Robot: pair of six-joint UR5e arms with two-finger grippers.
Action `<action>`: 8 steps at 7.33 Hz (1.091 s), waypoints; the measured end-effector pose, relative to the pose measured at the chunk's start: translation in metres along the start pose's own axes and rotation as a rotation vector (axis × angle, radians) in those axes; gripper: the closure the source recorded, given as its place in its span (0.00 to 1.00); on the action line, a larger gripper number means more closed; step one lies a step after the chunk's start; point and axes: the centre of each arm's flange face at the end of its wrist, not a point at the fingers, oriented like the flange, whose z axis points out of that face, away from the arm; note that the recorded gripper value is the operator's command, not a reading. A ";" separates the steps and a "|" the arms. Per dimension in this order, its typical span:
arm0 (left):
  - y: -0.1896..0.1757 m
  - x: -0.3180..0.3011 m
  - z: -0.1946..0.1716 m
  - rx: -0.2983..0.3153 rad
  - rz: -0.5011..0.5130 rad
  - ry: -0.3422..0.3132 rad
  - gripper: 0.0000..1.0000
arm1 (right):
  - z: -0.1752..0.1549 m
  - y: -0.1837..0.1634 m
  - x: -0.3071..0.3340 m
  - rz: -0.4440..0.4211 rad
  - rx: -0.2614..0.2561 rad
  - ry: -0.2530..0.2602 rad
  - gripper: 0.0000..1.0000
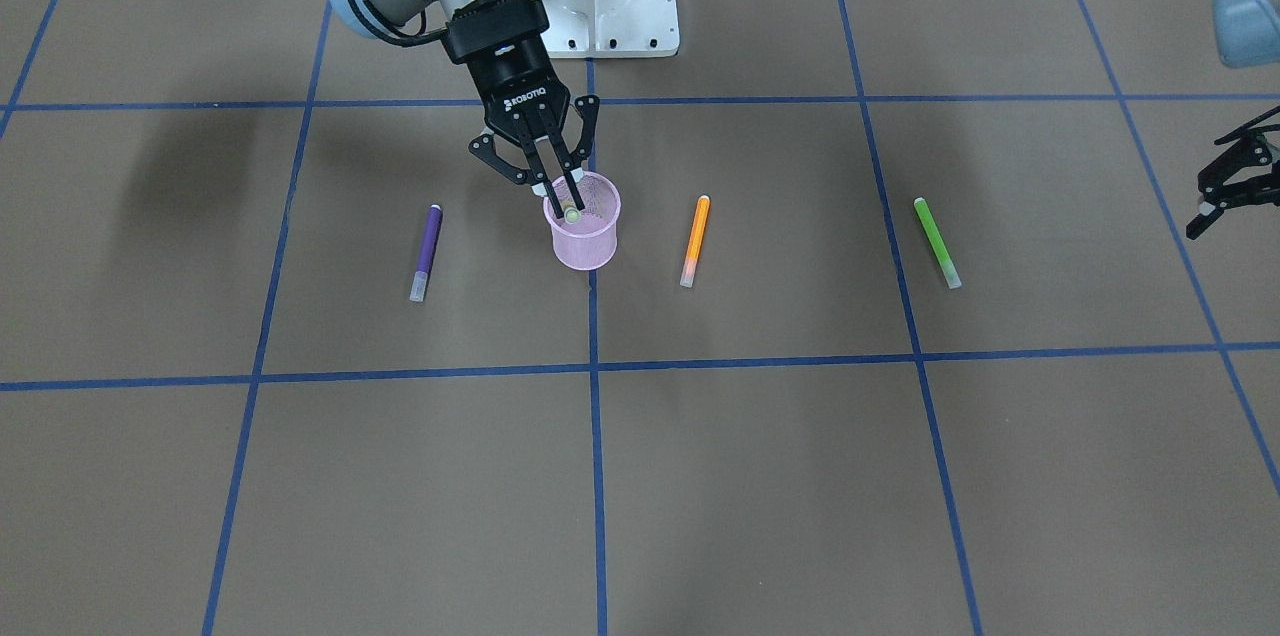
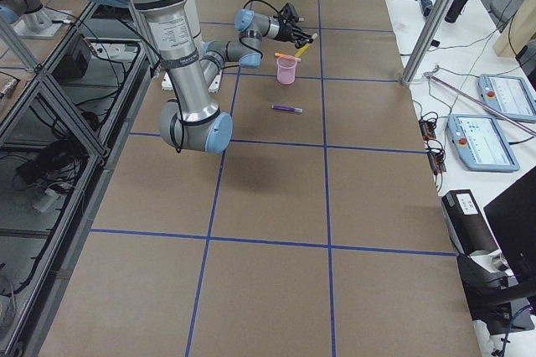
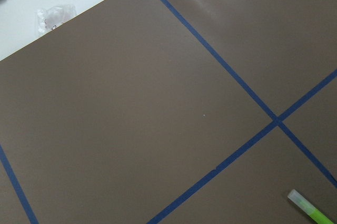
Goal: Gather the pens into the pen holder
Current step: 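Lower the yellow marker into the pink cup and open the right gripper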
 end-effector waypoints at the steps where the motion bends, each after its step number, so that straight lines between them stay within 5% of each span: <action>1: 0.001 0.000 0.000 -0.001 -0.001 0.000 0.00 | -0.001 0.020 -0.010 -0.017 0.006 0.020 0.84; 2: 0.001 0.000 0.000 -0.001 -0.002 0.000 0.00 | -0.005 0.038 -0.020 -0.027 0.008 0.030 0.36; 3: 0.001 0.000 0.000 -0.001 -0.002 0.000 0.00 | -0.010 0.052 -0.027 -0.030 0.004 0.031 0.04; 5: 0.001 0.000 0.000 -0.001 -0.003 0.000 0.00 | -0.013 0.061 -0.032 -0.028 0.001 0.029 0.01; 8: 0.000 0.004 0.004 -0.004 -0.039 0.007 0.00 | 0.000 0.030 -0.028 0.005 -0.007 0.005 0.01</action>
